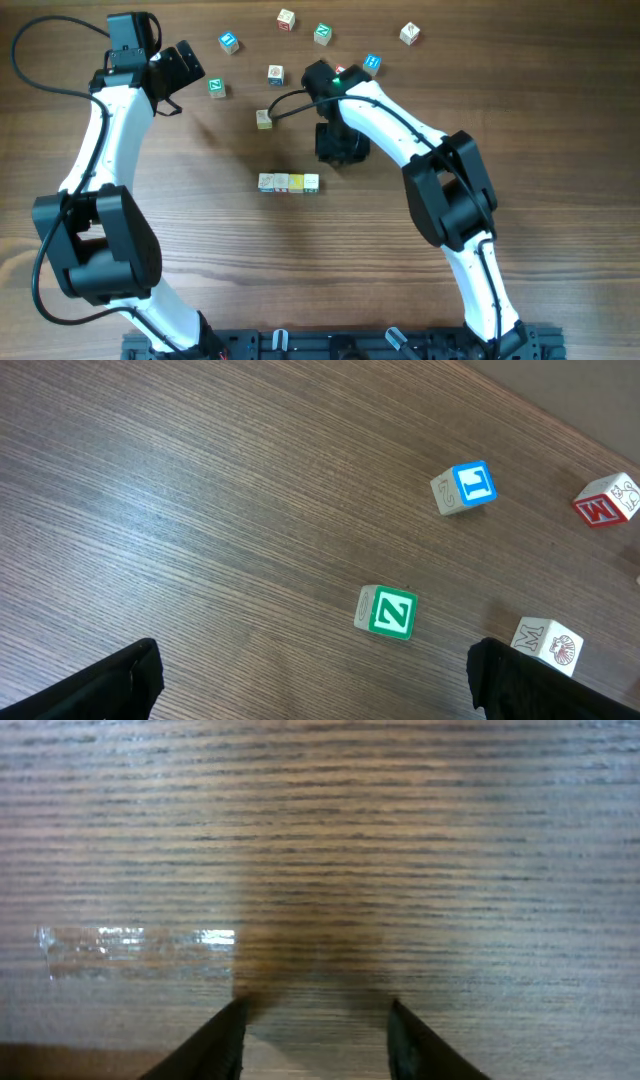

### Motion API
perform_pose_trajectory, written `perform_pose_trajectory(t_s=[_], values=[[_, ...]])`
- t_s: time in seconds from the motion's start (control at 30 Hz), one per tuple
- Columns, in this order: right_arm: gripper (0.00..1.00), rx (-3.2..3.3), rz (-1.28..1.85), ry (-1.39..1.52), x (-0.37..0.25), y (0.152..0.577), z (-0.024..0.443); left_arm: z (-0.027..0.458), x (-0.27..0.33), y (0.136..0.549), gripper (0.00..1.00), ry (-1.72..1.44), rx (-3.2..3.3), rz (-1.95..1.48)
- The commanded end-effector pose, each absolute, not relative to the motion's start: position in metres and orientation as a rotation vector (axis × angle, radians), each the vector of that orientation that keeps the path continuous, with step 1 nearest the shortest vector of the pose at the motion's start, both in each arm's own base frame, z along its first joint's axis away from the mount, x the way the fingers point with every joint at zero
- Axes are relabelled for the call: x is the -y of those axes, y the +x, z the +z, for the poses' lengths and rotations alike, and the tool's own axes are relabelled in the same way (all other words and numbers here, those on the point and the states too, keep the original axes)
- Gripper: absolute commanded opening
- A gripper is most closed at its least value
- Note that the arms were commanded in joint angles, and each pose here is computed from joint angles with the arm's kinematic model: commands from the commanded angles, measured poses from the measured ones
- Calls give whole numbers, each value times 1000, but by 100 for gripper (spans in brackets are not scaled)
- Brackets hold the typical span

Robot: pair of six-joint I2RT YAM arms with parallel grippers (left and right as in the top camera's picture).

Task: Form a horizontal line
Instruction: 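Raise the right gripper and move it up toward the scattered blocks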

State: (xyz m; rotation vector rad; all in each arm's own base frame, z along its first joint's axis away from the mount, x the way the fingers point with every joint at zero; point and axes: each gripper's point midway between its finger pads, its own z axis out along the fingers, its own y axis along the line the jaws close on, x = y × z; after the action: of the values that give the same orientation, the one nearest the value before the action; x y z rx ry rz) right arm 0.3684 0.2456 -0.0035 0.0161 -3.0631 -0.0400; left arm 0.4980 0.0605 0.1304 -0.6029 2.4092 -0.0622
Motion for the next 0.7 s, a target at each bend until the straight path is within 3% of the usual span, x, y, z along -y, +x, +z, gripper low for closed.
perform_pose_trajectory(t_s=[0.0, 0.13, 0.33, 0.43, 0.47, 0.53, 0.67], values=[[51, 2940, -118, -58, -225, 364, -21, 133, -60, 499, 100, -593, -2404, -64], [60, 2952, -127, -101, -207, 377, -22, 133, -60, 499, 100, -593, -2404, -63], [60, 2979, -147, -19, -210, 382, -23, 133, -60, 499, 100, -593, -2404, -64], [51, 2990, -157, -17, -211, 385, -23, 133, -60, 499, 100, -593, -2404, -64], [42, 2990, -157, -17, -211, 385, -23, 133, -60, 499, 100, -593, -2404, -64], [4, 3004, -180, 9, -214, 389, -17, 133, -60, 499, 100, -593, -2404, -64], [4, 3119, -292, 73, -215, 422, 45, 133, -60, 499, 100, -593, -2404, -64]])
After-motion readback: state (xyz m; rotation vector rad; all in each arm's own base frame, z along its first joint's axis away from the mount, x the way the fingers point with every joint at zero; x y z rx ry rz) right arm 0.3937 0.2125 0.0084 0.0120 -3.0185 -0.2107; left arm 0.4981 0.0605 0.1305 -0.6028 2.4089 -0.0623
